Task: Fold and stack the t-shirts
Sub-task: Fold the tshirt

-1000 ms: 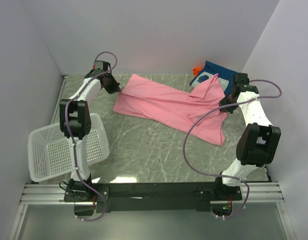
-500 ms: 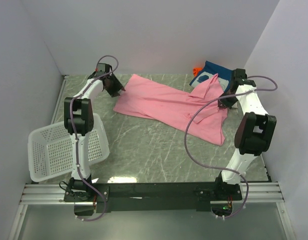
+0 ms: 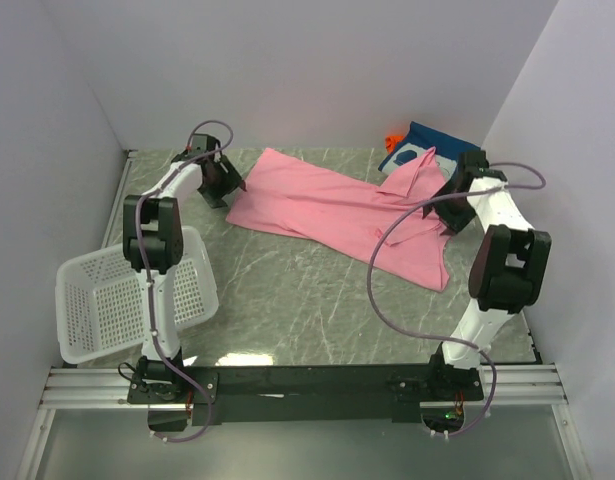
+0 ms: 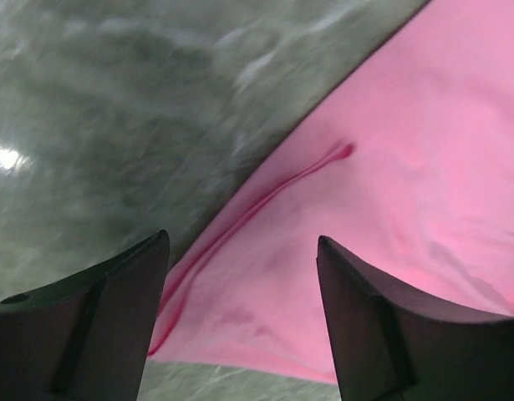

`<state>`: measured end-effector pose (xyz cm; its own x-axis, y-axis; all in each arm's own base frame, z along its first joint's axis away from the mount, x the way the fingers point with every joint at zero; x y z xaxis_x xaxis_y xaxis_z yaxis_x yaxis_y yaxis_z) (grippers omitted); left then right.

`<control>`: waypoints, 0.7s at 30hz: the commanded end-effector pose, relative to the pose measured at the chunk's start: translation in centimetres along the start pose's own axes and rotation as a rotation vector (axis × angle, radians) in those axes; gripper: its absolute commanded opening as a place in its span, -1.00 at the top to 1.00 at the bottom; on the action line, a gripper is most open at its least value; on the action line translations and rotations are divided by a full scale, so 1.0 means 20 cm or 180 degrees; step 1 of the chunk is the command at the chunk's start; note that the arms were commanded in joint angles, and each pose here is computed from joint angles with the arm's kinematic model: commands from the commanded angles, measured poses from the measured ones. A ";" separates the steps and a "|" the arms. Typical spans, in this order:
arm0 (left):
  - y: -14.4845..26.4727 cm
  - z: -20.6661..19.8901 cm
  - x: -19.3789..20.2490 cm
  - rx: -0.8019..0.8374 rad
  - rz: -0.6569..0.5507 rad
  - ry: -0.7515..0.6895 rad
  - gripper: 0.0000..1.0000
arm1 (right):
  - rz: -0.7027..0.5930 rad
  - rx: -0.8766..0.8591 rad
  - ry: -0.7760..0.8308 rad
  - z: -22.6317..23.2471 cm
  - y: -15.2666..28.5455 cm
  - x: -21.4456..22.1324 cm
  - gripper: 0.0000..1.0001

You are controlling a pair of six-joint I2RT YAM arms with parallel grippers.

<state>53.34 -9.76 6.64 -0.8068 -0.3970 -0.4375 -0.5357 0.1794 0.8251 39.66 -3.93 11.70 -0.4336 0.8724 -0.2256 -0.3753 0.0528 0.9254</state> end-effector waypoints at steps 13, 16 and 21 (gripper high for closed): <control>0.21 0.15 0.19 -0.0286 0.0127 -0.0258 -0.43 | 0.0158 0.0397 -0.0289 -0.55 0.02 0.32 -0.38; 0.21 0.17 0.23 -0.0288 0.0174 -0.0248 -0.42 | 0.0164 0.0404 -0.0351 -0.60 0.02 0.34 -0.37; 0.22 0.17 0.25 -0.0243 0.0157 -0.0211 -0.32 | 0.0108 0.0405 -0.0398 -0.65 0.03 0.32 -0.38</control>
<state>45.87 -8.08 5.08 -0.8677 -0.3332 -0.3689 -0.4275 0.1214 0.8958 25.22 -3.73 5.92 -0.3609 0.9264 -0.1078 -0.1834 0.0428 0.9821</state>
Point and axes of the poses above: each gripper's point midway between its finger pads, its own y axis back along the fingers, its own z axis along the line the jaws close on, x = y × z, the point moved 2 cm from there along y, back along the fingers, and after that the axes turned 14 degrees about -y, right-handed, at the moved point
